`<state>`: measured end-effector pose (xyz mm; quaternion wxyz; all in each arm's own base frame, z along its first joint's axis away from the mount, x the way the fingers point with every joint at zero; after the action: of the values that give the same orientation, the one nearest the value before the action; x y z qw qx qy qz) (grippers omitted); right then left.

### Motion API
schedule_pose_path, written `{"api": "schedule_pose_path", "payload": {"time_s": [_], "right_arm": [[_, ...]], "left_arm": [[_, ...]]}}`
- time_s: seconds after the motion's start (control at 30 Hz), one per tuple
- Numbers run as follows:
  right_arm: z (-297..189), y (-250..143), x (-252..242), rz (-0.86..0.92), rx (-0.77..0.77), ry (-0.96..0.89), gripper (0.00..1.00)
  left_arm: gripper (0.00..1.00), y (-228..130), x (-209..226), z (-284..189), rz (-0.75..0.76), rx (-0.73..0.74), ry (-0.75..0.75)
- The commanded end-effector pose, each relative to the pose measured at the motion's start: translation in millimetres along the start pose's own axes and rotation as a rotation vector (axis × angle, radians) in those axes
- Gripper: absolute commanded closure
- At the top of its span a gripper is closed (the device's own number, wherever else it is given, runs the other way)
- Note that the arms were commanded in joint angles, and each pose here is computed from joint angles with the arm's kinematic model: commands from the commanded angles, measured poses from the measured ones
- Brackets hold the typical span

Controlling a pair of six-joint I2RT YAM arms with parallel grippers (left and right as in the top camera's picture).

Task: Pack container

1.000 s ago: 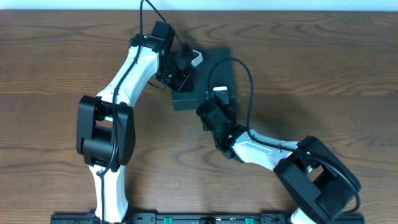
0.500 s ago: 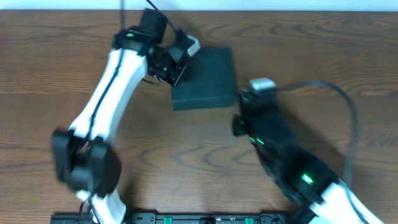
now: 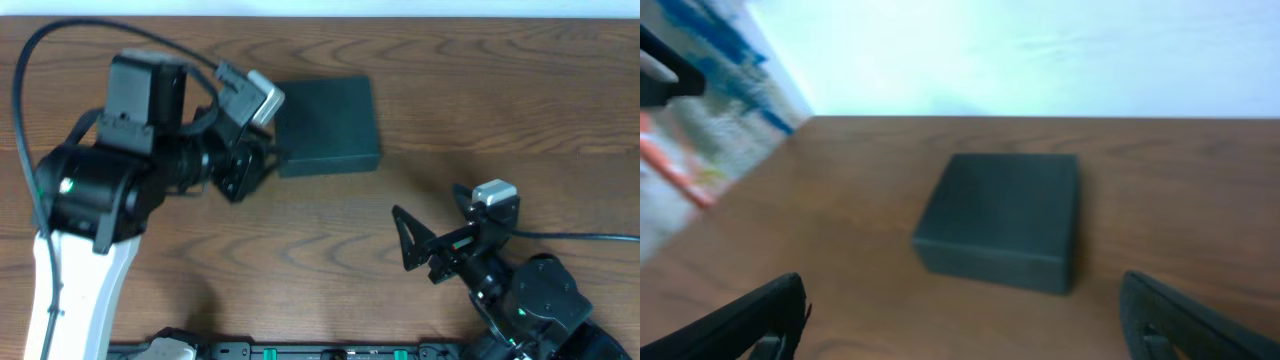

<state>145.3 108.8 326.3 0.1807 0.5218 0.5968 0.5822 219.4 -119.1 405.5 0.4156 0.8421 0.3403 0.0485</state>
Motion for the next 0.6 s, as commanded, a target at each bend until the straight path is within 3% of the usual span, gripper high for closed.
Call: {"api": "schedule_pose_path", "payload": {"time_s": [0.0,0.57], "right_arm": [[2,-10,8,0.072,0.079,0.084,0.01],[-3,-53,-15,0.085,0.326,-0.063,0.01]], "left_arm": [[0.05,-6,-11,-12,-0.018,0.001,-0.016],[0.05,-16,-14,-13,-0.052,0.054,-0.025]]}}
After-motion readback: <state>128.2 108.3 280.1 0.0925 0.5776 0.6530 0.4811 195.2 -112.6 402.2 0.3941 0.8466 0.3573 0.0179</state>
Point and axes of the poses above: each gripper's point midway between its finger pads, its own z axis out along the fingers, its own x axis along the line the jaws close on, y = z × x, the point moved 7 cm from there along -z, back along the fingers, and after that the axes turned 4 degrees about z, right-handed, at the moved point
